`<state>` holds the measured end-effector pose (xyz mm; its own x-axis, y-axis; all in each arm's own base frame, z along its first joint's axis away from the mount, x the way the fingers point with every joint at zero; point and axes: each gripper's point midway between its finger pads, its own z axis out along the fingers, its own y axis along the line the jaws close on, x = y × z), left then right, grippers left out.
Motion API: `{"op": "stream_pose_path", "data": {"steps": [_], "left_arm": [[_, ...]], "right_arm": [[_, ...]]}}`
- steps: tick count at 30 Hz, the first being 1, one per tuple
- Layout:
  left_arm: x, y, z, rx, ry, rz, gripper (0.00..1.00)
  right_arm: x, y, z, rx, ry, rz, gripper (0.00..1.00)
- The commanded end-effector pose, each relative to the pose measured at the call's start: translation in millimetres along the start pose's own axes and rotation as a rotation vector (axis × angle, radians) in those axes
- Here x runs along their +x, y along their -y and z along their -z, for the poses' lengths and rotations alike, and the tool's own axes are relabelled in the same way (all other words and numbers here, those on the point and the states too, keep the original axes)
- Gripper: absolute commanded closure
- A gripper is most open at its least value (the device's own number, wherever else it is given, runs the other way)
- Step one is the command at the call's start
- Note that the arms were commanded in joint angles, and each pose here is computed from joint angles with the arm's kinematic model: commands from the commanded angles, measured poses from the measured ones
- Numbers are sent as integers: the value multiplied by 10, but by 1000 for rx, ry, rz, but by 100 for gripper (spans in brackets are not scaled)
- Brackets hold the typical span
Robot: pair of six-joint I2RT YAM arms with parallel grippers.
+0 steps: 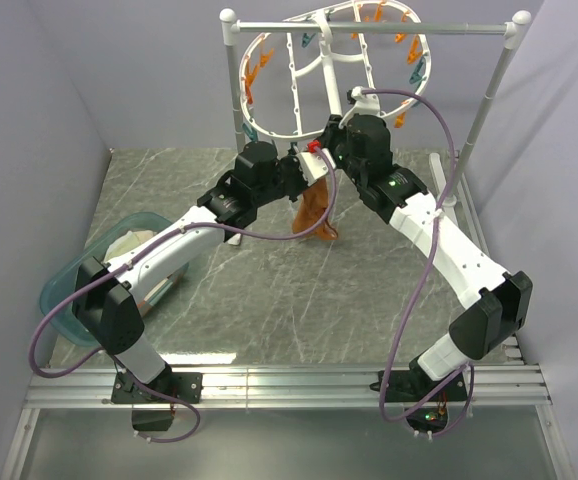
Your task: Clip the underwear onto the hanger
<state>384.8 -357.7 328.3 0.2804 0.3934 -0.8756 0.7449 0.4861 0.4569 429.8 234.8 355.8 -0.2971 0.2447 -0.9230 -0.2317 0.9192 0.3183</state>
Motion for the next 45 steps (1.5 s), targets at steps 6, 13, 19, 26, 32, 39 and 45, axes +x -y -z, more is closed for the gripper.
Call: {"op": "stream_pose_path", "data": {"steps": [6, 13, 19, 26, 32, 39, 45], "left_arm": [[-495, -263, 57, -80, 122, -40, 100], [-507, -275, 68, -86, 122, -49, 100], [-558, -344, 99, -112, 136, -68, 100], [-563, -336, 113, -109, 140, -81, 100], [-627, -374, 134, -120, 154, -82, 100], [-607, -355, 159, -116, 148, -84, 100], [-570, -351, 165, -120, 140, -87, 100]], "right_arm": [[-158, -26, -22, 14, 47, -8, 100], [-154, -28, -15, 11, 44, 0, 100], [-75, -46, -11, -6, 16, 4, 100], [-62, -58, 16, -21, 9, 13, 91], [-25, -47, 15, -22, -3, 26, 73], [-89, -66, 31, -28, 8, 26, 57], [-131, -89, 51, -40, 16, 27, 53]]}}
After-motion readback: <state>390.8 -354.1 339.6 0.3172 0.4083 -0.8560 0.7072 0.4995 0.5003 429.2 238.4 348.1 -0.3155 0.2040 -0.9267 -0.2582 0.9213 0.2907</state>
